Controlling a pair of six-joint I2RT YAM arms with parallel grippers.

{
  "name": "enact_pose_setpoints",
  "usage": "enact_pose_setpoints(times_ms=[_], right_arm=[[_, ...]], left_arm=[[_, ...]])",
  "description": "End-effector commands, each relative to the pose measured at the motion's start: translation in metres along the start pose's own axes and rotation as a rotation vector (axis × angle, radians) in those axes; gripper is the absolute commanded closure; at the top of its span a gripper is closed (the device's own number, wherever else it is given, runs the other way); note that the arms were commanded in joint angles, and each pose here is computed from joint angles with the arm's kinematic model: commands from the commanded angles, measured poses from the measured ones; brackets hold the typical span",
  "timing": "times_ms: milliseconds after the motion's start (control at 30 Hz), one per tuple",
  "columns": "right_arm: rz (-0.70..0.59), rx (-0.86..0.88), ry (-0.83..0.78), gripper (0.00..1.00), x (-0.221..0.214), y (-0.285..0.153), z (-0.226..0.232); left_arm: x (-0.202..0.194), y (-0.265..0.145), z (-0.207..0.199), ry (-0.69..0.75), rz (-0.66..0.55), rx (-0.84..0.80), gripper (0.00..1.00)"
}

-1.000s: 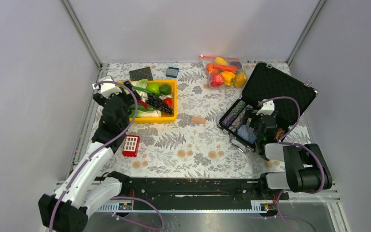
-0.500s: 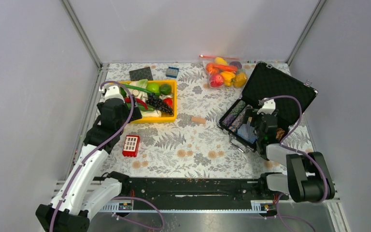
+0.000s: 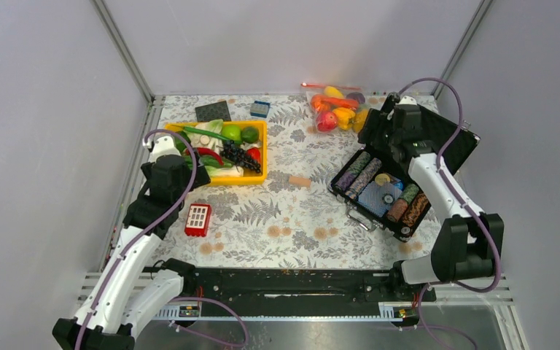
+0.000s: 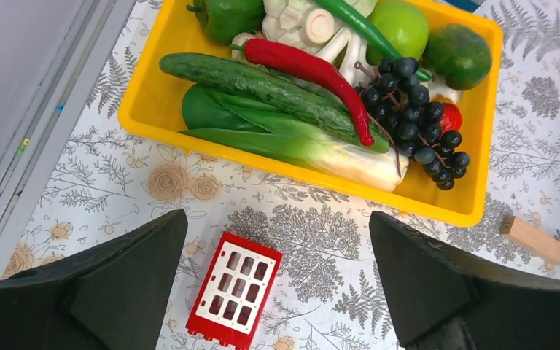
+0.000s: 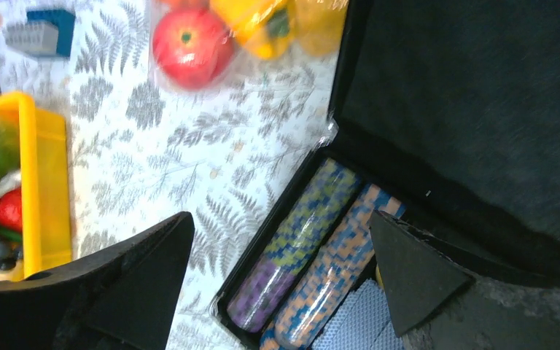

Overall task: Open the zip-top bag and remove the fake food
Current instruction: Pick up the zipper food storage bag at the center of the board.

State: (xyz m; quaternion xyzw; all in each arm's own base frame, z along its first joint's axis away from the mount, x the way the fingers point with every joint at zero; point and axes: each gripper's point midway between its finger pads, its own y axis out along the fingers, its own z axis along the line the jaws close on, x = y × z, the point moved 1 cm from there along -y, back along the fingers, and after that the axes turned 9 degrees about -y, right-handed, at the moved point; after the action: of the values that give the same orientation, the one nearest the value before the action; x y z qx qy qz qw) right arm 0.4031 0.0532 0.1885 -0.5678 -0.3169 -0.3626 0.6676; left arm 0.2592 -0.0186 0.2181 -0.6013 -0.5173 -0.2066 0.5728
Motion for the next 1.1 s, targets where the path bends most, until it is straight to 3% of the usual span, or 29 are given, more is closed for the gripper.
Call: enact_pose_setpoints(times_ms=[0, 100, 267, 400, 600, 767, 1067], right_arm=[[0.214, 0.011, -0.045, 0.02, -0.023, -0.017, 0.029], [0.195, -0.03, -0.164, 0.02, -0.003, -0.019, 0.05], [0.108, 0.075, -0.133, 0.02, 0.039, -0.004, 0.084], [0.159, 0.099, -0.163, 0.04, 0.057, 0.026, 0.102], [0.166, 0.021, -0.214, 0.07, 0.069, 0.079, 0.107], [0.159, -0.069, -0.271, 0.07, 0.07, 0.124, 0.098], [0.128, -0.057, -0.303, 0.04, 0.07, 0.182, 0.114]], left_arm=[[0.013, -0.007, 0.001, -0.043, -0.061, -0.016, 0.02], [0.014, -0.008, 0.002, -0.009, -0.05, -0.007, 0.02], [0.011, -0.008, 0.001, 0.044, -0.026, -0.018, 0.02], [0.004, -0.008, 0.002, 0.06, 0.033, 0.0, 0.02], [-0.012, -0.009, 0.004, 0.067, 0.083, -0.013, 0.02], [-0.008, -0.011, 0.002, 0.069, 0.057, -0.034, 0.02], [-0.01, -0.014, 0.003, 0.067, 0.055, -0.049, 0.02]])
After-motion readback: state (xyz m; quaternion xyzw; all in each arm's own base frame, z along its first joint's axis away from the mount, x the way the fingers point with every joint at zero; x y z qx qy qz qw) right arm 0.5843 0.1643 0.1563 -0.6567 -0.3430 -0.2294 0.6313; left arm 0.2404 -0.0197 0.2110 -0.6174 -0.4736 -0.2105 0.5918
